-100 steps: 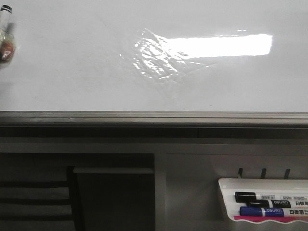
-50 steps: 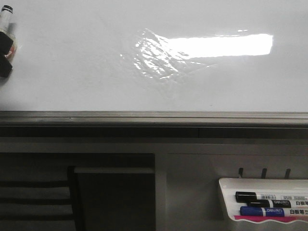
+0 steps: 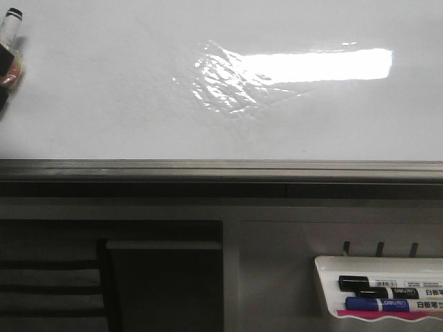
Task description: Write number 7 on whiteboard
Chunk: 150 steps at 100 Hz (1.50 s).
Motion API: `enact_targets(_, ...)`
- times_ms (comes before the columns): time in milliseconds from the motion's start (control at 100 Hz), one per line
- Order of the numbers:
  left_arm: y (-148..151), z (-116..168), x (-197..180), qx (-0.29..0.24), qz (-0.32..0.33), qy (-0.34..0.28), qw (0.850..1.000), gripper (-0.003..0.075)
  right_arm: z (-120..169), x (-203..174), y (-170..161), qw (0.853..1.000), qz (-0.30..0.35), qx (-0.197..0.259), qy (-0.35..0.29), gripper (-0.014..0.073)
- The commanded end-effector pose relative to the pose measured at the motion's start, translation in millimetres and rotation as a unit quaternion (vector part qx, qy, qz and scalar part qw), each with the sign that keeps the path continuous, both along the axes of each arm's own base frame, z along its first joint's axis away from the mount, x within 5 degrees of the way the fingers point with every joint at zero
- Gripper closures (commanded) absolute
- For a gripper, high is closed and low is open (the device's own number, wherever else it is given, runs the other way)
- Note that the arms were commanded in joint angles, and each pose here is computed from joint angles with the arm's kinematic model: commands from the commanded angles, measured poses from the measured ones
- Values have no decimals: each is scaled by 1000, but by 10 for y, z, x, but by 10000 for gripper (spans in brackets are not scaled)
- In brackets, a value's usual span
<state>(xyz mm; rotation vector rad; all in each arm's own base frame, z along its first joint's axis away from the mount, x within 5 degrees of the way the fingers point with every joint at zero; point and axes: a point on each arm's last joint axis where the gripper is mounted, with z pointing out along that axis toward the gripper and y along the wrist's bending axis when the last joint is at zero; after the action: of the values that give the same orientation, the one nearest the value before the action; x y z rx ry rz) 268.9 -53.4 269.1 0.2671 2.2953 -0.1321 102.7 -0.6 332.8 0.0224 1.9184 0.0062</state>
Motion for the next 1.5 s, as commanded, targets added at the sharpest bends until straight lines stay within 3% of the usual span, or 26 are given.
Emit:
enact_targets(0, -18, 379, -77, -13, -7, -41, 999, 741, 182, 32, -6, 1000, -2, -1, -9, 11)
enact_targets(170, -171, 620, -280, 36, -99, 32, 994, 741, 226, 152, 45, 994, 34, -16, 102, 11)
enact_targets(360, -488, 737, -554, 100, -253, 98, 957, 741, 279, 406, 289, 967, 192, -30, 163, 11)
enact_targets(530, -845, 714, -759, 136, -378, 84, 912, 741, 341, 592, 623, 906, 392, -56, 150, 11)
enact_targets(700, -1196, 668, -905, 160, -469, 55, 867, 741, 365, 739, 951, 846, 511, -109, 109, 11)
enact_targets(830, -1412, 639, -990, 158, -501, 29, 851, 741, 366, 748, 1231, 807, 568, -140, 81, 11)
enact_targets(1020, -1563, 631, -1111, 160, -534, 10, 830, 741, 297, 730, 1565, 783, 602, -146, 59, 11)
enact_targets(1160, -1568, 631, -1117, 160, -535, 10, 829, 741, 227, 743, 1721, 770, 617, -155, 53, 11)
enact_targets(1300, -1568, 631, -1117, 160, -535, 10, 829, 741, 154, 809, 1785, 770, 616, -156, 60, 18)
enact_targets(1490, -1568, 631, -1117, 160, -535, 10, 829, 741, 77, 868, 1829, 767, 618, -154, 72, 183)
